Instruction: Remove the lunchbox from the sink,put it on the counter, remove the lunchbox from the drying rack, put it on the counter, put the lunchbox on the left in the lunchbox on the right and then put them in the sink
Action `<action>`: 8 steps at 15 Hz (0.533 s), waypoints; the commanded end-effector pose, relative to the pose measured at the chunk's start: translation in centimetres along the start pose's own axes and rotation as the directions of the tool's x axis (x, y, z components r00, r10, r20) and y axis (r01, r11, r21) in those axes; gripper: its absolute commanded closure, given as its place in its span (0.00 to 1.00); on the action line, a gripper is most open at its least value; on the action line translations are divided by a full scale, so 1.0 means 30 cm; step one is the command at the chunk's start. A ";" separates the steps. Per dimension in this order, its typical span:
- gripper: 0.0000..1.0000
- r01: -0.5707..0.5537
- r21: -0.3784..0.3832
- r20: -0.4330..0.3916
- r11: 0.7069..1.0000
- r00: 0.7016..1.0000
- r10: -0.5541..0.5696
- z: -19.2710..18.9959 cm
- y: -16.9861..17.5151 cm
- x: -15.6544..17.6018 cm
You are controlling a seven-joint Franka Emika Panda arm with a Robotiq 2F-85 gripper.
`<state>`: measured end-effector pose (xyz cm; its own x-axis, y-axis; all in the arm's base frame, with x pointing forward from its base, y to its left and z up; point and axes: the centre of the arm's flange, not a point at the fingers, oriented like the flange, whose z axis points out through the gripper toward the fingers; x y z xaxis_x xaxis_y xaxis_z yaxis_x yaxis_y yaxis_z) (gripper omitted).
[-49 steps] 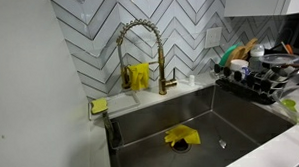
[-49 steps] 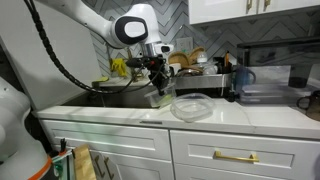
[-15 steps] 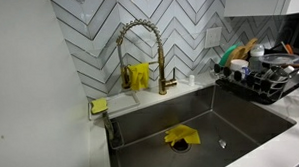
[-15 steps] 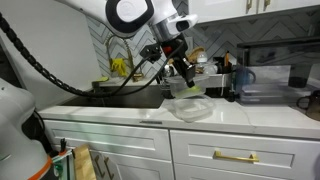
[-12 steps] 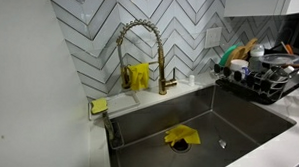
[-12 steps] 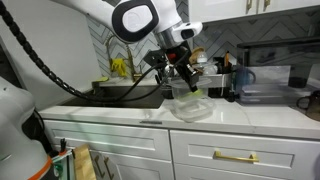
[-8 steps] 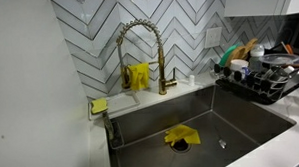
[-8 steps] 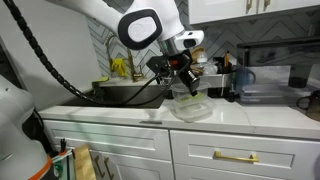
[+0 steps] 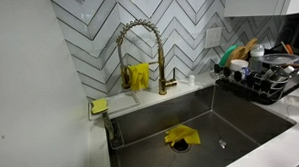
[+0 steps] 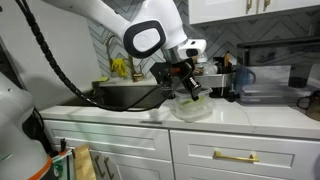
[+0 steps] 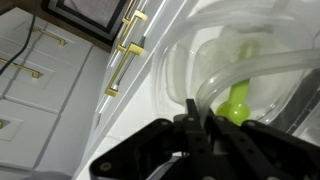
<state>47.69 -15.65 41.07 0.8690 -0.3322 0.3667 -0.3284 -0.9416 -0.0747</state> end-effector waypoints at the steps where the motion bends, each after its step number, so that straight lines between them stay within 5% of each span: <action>1: 0.98 -0.018 0.012 0.015 1.000 1.000 0.018 0.032 0.000 -0.012; 3: 0.98 -0.017 0.005 0.017 1.000 1.000 0.017 0.042 0.004 -0.015; 4: 0.68 -0.008 -0.001 0.021 1.000 1.000 0.008 0.045 0.006 -0.016; 5: 0.68 -0.014 0.001 0.017 1.000 1.000 0.014 0.045 0.005 -0.014; 8: 0.45 -0.016 0.008 0.009 1.000 1.000 0.016 0.029 -0.004 -0.008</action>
<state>47.91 -15.66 40.03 0.8754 -0.3359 0.3475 -0.3323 -0.9404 -0.0720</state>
